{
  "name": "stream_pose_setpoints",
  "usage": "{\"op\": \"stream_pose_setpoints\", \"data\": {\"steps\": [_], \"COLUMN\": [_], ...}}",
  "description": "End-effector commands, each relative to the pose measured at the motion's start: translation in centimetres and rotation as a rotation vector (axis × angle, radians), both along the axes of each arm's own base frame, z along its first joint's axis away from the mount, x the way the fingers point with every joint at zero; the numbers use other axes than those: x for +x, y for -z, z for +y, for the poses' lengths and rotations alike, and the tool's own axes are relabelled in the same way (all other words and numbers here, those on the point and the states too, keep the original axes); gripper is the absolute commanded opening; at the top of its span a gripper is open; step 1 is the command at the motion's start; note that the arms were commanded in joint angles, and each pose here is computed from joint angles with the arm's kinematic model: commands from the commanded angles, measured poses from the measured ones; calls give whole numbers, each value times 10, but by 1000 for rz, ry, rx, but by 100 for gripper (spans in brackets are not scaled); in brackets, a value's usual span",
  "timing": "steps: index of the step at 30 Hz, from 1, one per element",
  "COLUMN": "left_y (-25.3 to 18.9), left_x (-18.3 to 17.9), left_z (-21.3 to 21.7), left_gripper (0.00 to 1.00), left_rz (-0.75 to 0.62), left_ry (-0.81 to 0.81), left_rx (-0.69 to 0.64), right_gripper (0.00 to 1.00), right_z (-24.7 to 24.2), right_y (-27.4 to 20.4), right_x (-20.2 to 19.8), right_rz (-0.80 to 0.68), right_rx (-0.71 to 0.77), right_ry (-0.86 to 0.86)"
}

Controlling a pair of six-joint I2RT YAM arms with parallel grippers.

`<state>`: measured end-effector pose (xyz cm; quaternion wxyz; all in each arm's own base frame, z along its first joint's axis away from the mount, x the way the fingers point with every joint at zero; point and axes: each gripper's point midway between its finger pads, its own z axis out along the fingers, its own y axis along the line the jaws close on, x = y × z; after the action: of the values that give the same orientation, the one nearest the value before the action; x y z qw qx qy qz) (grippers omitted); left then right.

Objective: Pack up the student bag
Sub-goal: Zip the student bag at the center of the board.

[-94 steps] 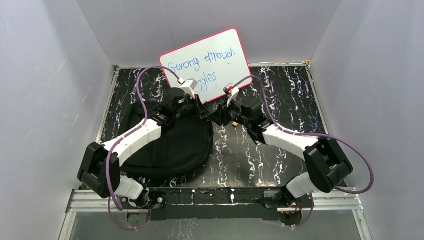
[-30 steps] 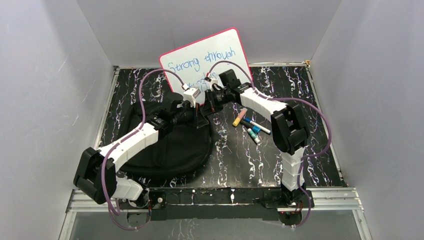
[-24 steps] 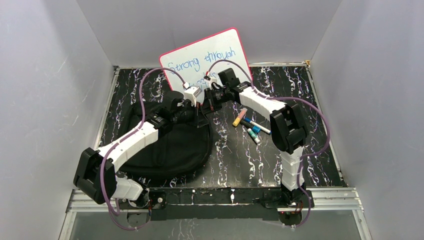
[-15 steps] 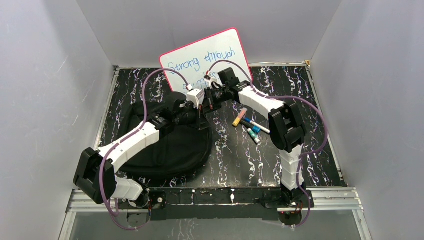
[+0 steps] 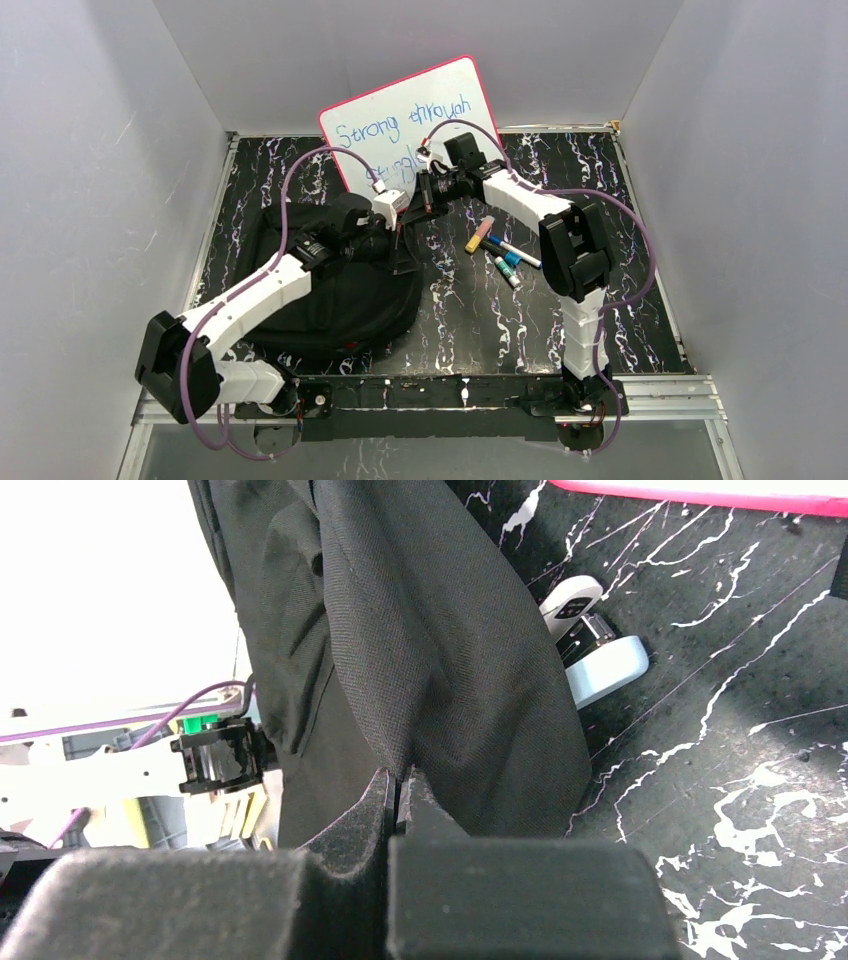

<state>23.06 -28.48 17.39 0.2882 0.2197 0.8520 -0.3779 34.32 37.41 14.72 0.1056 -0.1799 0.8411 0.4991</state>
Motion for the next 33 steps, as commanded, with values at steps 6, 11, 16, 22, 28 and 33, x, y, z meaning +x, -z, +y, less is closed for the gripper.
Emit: {"op": "stream_pose_setpoints", "data": {"steps": [6,11,16,22,28,33], "left_y": [-13,-14,-21,-30,-35,-38], "left_x": [-49,-61,-67,-76,-85,-79], "left_z": [19,23,23,21,23,26], "left_gripper": [0,0,0,0,0,0], "left_rz": [76,104,117,137,157,133], "left_ry": [25,27,47,89,106,60], "left_rx": [-20,-26,-23,-30,-28,-18], "right_gripper": [0,0,0,0,0,5], "right_z": [-11,-20,-26,-29,-37,-40], "right_y": [-32,-31,-31,-27,-22,-27], "right_x": [48,57,66,72,80,79], "right_rz": [-109,-101,-92,-89,-78,-76], "right_rx": [62,63,66,57,51,72], "right_ry": [94,126,154,171,204,187]}}
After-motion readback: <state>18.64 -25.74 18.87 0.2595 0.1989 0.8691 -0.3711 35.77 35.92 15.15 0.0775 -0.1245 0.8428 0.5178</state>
